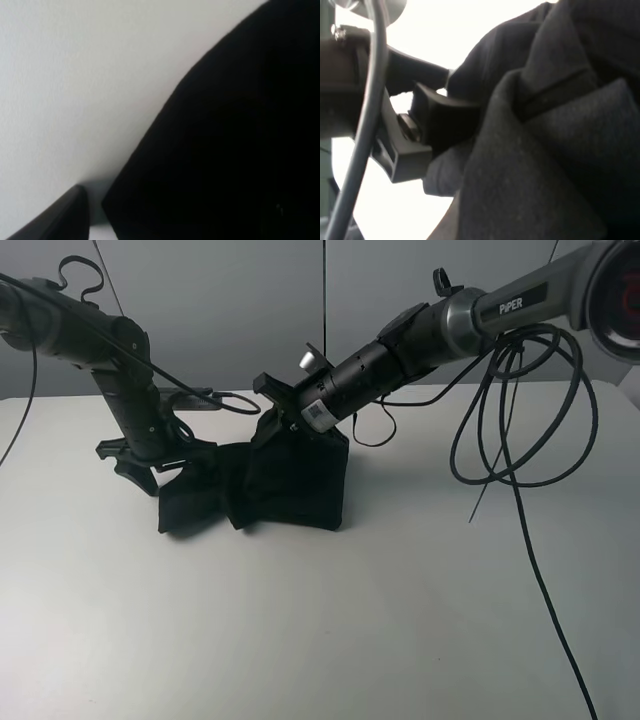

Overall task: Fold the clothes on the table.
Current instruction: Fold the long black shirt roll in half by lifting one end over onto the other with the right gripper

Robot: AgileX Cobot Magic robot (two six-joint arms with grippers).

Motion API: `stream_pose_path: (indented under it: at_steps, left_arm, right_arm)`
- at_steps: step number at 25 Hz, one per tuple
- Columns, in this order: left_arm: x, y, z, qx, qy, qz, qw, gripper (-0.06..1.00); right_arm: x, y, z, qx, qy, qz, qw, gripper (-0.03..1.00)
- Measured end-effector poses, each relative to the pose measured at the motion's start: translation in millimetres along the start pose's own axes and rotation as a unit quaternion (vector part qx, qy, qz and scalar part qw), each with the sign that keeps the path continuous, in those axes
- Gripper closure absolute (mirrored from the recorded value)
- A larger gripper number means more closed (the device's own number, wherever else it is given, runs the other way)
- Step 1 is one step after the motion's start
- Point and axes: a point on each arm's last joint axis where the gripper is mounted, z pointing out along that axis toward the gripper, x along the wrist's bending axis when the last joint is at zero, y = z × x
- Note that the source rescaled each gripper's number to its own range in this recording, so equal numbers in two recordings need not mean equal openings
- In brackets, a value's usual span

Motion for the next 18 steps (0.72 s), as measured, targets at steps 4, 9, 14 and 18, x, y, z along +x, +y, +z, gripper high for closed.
stream_pose_path:
  at_steps: [4, 9, 14, 18]
  left_arm:
    - [0.0, 0.0, 0.0, 0.000, 0.000, 0.001, 1.000, 0.04]
    - [0.0, 0.0, 0.0, 0.000, 0.000, 0.001, 1.000, 0.04]
    - [0.0, 0.0, 0.0, 0.000, 0.000, 0.002, 1.000, 0.04]
    - [0.0, -0.2, 0.0, 0.001, 0.000, 0.008, 1.000, 0.04]
  right_arm:
    - [-6.1, 2.6, 9.3, -0.017, 0.033, 0.017, 0.999, 0.82]
    - [-7.7, 2.4, 16.2, -0.024, 0.039, 0.019, 0.999, 0.82]
    - [-0.1, -4.4, 31.7, -0.021, 0.023, -0.015, 0.999, 0.82]
    - [-3.2, -5.2, 35.5, -0.020, 0.004, -0.033, 0.999, 0.82]
